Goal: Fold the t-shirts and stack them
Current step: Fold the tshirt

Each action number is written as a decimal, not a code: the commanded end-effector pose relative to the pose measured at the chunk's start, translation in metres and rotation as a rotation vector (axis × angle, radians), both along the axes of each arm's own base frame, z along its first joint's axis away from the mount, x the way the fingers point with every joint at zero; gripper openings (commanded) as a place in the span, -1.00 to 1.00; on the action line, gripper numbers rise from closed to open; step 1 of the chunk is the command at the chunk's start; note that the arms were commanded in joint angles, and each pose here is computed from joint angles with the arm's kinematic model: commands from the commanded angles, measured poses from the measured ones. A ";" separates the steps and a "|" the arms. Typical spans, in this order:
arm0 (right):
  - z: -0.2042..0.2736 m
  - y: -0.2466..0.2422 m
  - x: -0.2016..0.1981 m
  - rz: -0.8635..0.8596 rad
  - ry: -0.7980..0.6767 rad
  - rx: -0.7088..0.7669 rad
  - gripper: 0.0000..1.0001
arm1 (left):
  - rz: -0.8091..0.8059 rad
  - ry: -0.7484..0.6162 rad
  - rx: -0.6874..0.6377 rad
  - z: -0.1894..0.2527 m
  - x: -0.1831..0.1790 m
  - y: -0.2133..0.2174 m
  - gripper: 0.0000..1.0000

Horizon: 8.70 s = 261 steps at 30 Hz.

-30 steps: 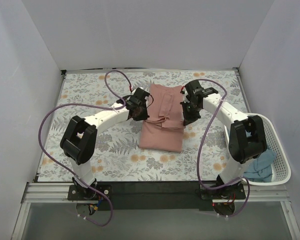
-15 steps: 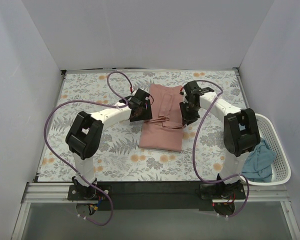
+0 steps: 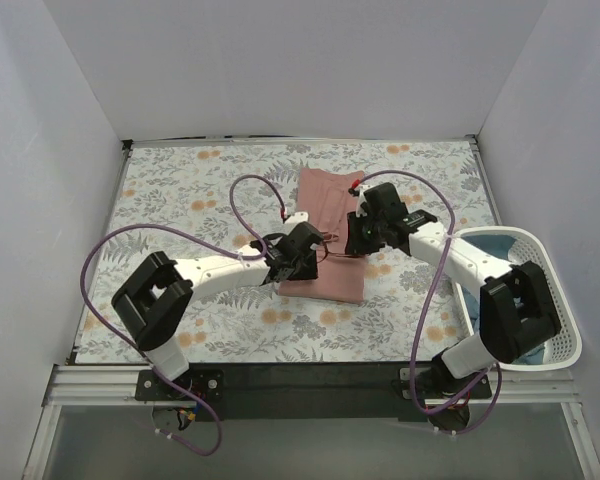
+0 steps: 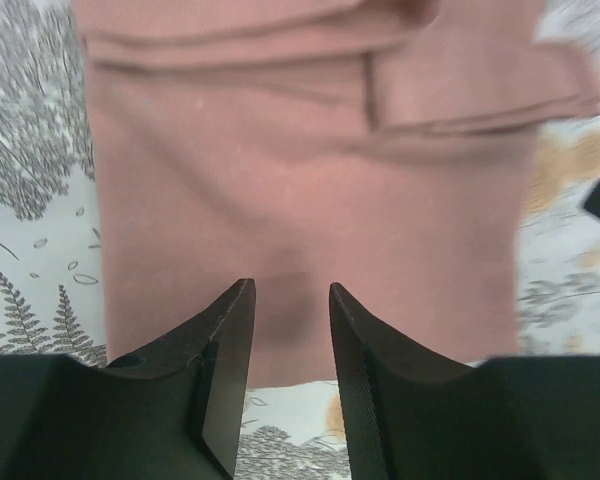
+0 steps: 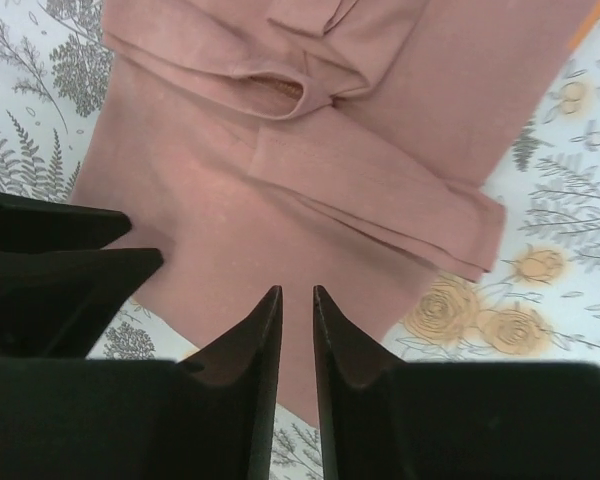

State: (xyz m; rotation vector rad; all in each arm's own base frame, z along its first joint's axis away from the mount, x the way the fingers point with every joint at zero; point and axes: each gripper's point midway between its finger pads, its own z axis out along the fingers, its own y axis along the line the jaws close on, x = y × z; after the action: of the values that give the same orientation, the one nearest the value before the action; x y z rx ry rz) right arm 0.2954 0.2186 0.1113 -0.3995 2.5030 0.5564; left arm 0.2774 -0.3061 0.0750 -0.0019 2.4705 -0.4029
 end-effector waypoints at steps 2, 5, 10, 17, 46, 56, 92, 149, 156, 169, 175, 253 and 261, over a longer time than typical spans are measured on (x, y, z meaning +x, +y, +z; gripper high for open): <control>-0.004 0.036 0.003 0.037 -0.032 0.111 -0.55 | 0.068 0.067 0.050 -0.042 -0.012 0.015 -0.35; -0.019 0.049 0.001 0.051 -0.016 0.123 -0.57 | 0.066 0.136 0.070 -0.062 -0.028 0.022 -0.36; -0.040 0.063 0.004 0.054 -0.008 0.130 -0.62 | 0.072 0.194 0.064 -0.072 -0.050 0.033 -0.36; -0.059 0.066 0.019 0.022 -0.055 0.091 -0.63 | 0.046 0.223 0.047 -0.071 -0.069 0.035 -0.36; 0.022 0.055 -0.077 0.258 0.069 0.711 -0.22 | 0.154 0.134 -0.256 -0.010 -0.076 0.045 -0.33; -0.093 0.012 -0.130 0.056 0.409 0.659 -0.27 | 0.342 0.323 -0.239 -0.066 -0.109 0.088 -0.46; -0.055 0.118 -0.143 0.215 0.363 0.812 -0.09 | 0.352 0.087 -0.373 -0.001 -0.089 0.102 -0.09; -0.068 -0.021 -0.150 -0.110 0.158 -0.200 0.22 | 0.106 0.063 0.047 0.006 -0.084 0.105 0.64; -0.074 -0.012 -0.152 -0.100 0.140 -0.241 0.10 | 0.090 0.098 0.072 -0.004 -0.092 0.097 0.54; -0.094 -0.004 -0.153 -0.084 0.187 -0.263 -0.06 | 0.113 0.108 0.085 -0.012 -0.092 0.097 0.53; -0.110 -0.018 -0.178 -0.072 0.279 -0.313 -0.17 | 0.115 0.128 0.091 -0.017 -0.096 0.098 0.53; 0.073 -0.012 -0.149 0.136 0.194 -0.166 -0.97 | 0.038 0.148 -0.083 0.111 -0.106 0.078 -1.00; 0.102 0.000 -0.067 0.118 0.130 -0.131 -0.97 | 0.089 0.078 -0.139 0.124 -0.027 0.080 -0.99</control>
State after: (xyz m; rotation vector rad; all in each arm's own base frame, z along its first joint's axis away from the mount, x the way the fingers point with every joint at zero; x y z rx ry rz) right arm 0.2051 0.2177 0.1988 -0.5037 2.7213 0.4702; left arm 0.2208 -0.2242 0.1861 -0.2358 2.5694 -0.5019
